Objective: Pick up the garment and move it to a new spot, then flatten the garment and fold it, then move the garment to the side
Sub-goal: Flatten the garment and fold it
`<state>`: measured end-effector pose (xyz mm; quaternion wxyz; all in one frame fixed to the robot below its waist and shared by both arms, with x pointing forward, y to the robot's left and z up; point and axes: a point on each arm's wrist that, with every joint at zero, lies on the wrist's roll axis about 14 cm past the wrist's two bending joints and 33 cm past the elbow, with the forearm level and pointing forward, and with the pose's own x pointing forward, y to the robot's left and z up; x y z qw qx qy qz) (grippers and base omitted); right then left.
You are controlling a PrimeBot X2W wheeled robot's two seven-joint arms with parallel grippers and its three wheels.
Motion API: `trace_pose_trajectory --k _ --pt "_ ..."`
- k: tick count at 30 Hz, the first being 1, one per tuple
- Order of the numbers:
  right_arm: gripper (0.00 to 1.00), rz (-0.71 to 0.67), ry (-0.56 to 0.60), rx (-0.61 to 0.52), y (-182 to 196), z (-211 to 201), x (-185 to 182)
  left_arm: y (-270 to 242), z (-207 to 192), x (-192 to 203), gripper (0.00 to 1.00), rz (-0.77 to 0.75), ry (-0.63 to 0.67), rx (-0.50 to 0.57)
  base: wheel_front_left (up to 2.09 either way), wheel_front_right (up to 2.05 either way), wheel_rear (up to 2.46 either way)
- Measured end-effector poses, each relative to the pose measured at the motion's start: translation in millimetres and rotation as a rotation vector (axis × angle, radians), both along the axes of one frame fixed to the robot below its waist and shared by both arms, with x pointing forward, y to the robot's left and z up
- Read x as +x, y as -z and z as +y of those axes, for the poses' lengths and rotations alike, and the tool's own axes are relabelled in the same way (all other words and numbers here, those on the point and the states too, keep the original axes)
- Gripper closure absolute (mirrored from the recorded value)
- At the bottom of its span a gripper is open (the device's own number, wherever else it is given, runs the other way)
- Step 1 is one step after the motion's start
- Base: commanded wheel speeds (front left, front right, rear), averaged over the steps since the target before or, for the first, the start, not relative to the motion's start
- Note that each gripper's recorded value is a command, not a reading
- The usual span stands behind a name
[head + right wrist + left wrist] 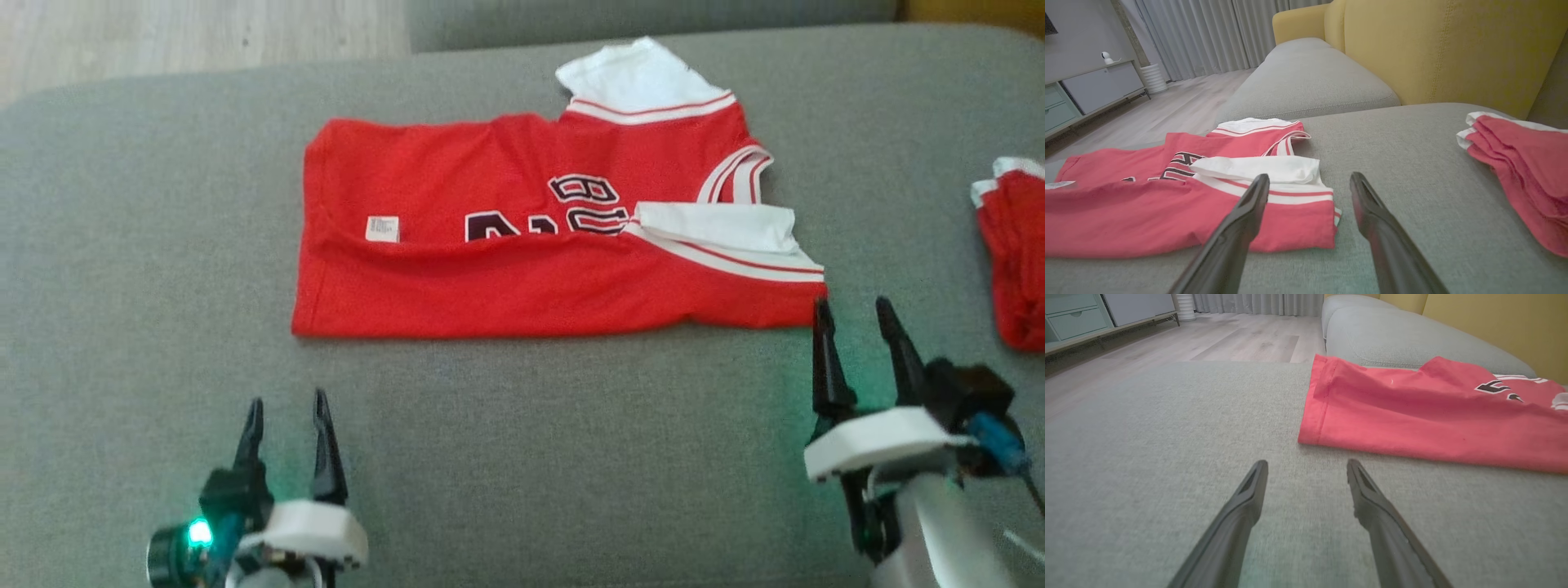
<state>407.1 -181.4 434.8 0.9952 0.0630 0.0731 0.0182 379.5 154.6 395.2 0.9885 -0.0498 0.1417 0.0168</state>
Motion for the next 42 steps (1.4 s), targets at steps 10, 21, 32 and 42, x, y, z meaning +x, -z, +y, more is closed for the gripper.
trace_pose_trajectory --k 10,21,32,42 --pt "0.0 0.043 -0.007 0.007 11 4 -27 2 4 -30 0.0 0.012 -0.004 -0.001 0.0 0.0 0.0" --pt "0.0 0.125 0.022 0.017 35 -2 12 8 -8 -11 0.0 0.023 0.041 -0.011 0.0 0.0 0.0" --pt "1.0 0.269 0.011 0.002 79 3 24 17 -6 -1 0.0 0.047 0.034 -0.029 0.0 0.0 0.0" --pt "1.0 0.229 0.015 0.006 70 1 35 -2 -14 47 0.0 -0.032 0.059 -0.1 0.0 0.0 0.0"
